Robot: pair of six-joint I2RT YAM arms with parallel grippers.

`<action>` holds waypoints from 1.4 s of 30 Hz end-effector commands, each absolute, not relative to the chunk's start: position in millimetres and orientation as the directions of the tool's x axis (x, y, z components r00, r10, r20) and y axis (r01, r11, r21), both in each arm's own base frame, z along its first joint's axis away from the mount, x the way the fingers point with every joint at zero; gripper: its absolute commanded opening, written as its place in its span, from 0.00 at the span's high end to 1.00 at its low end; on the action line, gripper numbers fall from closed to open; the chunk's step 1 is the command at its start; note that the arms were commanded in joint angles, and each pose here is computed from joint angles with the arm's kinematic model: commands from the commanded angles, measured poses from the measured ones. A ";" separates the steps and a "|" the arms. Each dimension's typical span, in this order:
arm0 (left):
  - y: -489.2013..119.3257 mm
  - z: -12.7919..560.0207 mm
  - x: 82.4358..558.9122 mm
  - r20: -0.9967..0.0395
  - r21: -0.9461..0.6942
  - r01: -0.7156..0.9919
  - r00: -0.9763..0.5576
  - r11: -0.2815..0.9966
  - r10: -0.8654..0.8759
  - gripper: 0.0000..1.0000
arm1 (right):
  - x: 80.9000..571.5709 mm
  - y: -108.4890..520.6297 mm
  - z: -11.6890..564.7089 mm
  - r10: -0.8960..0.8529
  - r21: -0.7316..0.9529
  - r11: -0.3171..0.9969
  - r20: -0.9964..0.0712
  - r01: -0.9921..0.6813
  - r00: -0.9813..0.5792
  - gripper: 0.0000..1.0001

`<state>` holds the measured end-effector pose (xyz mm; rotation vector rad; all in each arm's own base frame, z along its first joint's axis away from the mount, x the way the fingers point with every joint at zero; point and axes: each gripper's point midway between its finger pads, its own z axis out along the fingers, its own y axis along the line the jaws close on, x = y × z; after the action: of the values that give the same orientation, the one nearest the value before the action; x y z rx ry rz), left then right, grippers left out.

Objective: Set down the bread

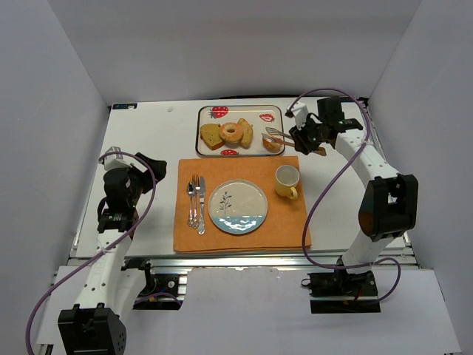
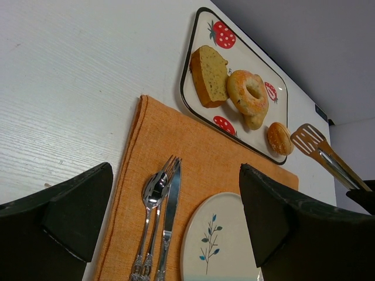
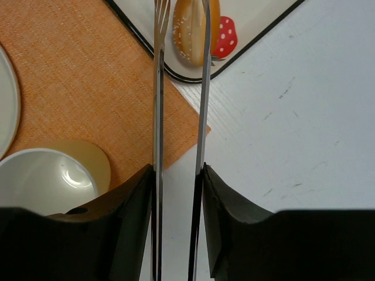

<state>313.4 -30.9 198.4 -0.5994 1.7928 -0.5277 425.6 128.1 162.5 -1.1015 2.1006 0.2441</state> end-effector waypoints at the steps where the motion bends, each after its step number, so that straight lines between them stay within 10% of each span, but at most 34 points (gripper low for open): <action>1: -31.2 197.6 311.1 -0.734 -0.620 -0.137 -0.248 0.773 -0.633 0.02 | 433.8 136.0 174.4 -0.609 -0.156 0.630 -0.708 -0.761 -0.359 0.57; 42: -32.9 193.7 311.6 -0.723 -0.635 -0.133 -0.245 0.761 -0.646 0.02 | 435.4 127.6 144.5 -0.625 -0.153 0.655 -0.660 -0.740 -0.417 0.52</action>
<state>311.7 -31.0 189.3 -0.6174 1.8027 -0.5316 431.2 127.1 139.3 -1.0627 2.1740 0.2150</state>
